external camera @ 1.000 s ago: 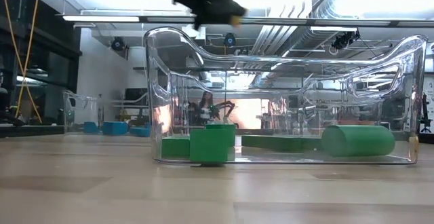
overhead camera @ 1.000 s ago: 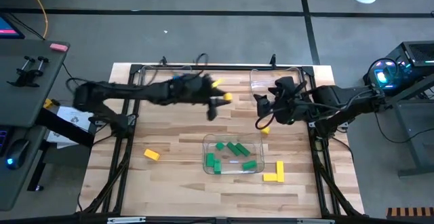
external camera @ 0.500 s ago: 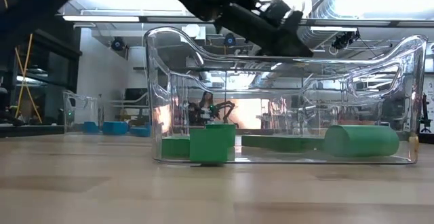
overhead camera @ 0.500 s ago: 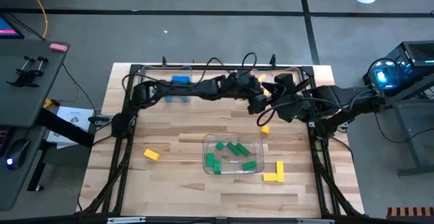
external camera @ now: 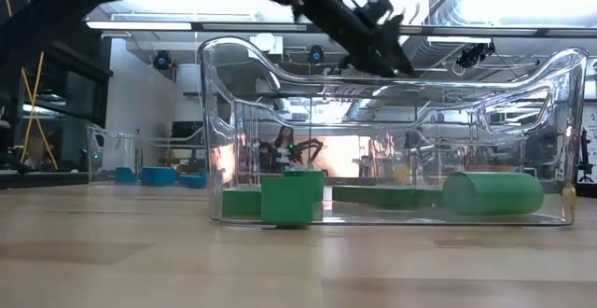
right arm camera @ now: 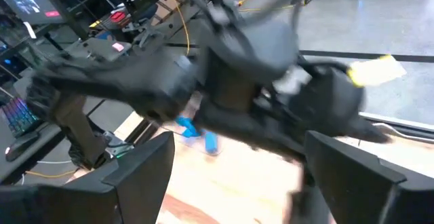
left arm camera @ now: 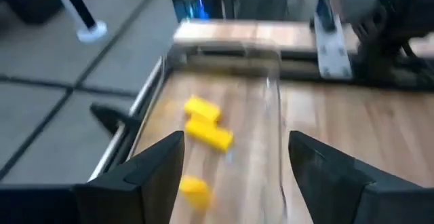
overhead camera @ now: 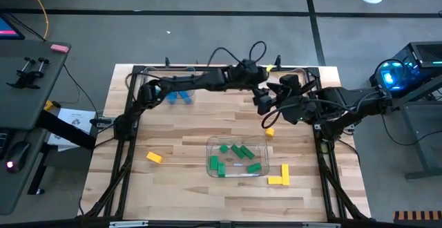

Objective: Sort blocks
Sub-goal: Put the yellow block into the right transparent bin

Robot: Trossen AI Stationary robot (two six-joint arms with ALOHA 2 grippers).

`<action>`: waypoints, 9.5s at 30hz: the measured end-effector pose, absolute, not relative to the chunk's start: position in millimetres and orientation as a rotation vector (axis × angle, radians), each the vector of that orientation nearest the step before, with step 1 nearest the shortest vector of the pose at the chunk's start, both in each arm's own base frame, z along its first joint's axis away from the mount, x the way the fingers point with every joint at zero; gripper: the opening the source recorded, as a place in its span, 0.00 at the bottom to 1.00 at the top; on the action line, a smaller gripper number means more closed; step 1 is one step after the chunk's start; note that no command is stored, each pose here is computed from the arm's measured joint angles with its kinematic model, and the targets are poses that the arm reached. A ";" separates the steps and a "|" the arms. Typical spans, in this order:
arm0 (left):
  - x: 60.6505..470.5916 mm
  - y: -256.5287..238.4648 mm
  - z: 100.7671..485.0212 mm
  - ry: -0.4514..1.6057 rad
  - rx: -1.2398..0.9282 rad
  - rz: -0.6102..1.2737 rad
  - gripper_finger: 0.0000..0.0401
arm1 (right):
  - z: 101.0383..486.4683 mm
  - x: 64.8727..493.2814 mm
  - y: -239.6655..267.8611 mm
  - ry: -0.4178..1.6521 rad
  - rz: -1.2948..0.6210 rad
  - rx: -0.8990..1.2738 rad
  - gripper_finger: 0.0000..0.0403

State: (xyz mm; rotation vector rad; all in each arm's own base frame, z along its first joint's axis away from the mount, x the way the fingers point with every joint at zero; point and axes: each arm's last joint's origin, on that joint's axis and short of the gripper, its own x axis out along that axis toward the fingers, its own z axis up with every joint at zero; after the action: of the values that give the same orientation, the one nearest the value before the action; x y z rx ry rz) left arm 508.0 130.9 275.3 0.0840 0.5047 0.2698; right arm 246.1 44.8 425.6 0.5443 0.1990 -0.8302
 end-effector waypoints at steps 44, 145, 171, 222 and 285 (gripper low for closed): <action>171.1 -93.4 193.1 1.573 -0.099 -0.235 0.63 | 421.7 246.7 32.1 0.302 -0.829 0.455 0.81; 255.6 32.9 298.9 0.234 -0.588 0.098 0.55 | 278.1 157.0 120.1 1.457 -0.758 0.847 0.81; 227.5 39.2 303.5 0.122 -0.581 0.174 0.55 | 130.8 176.0 139.4 1.273 -1.141 1.315 0.78; 228.3 41.3 320.6 -0.062 -0.695 0.132 0.55 | 311.8 202.5 -51.2 0.803 -0.882 0.498 0.79; 228.1 40.9 313.1 0.012 -0.728 0.158 0.55 | 167.5 254.2 -7.3 1.291 -0.275 0.363 0.45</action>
State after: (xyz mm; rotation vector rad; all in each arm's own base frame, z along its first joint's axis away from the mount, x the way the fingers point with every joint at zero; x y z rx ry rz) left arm 228.1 40.9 313.1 -0.7279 0.0120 0.1583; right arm 254.2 -7.3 167.5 0.3628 1.2909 -0.2751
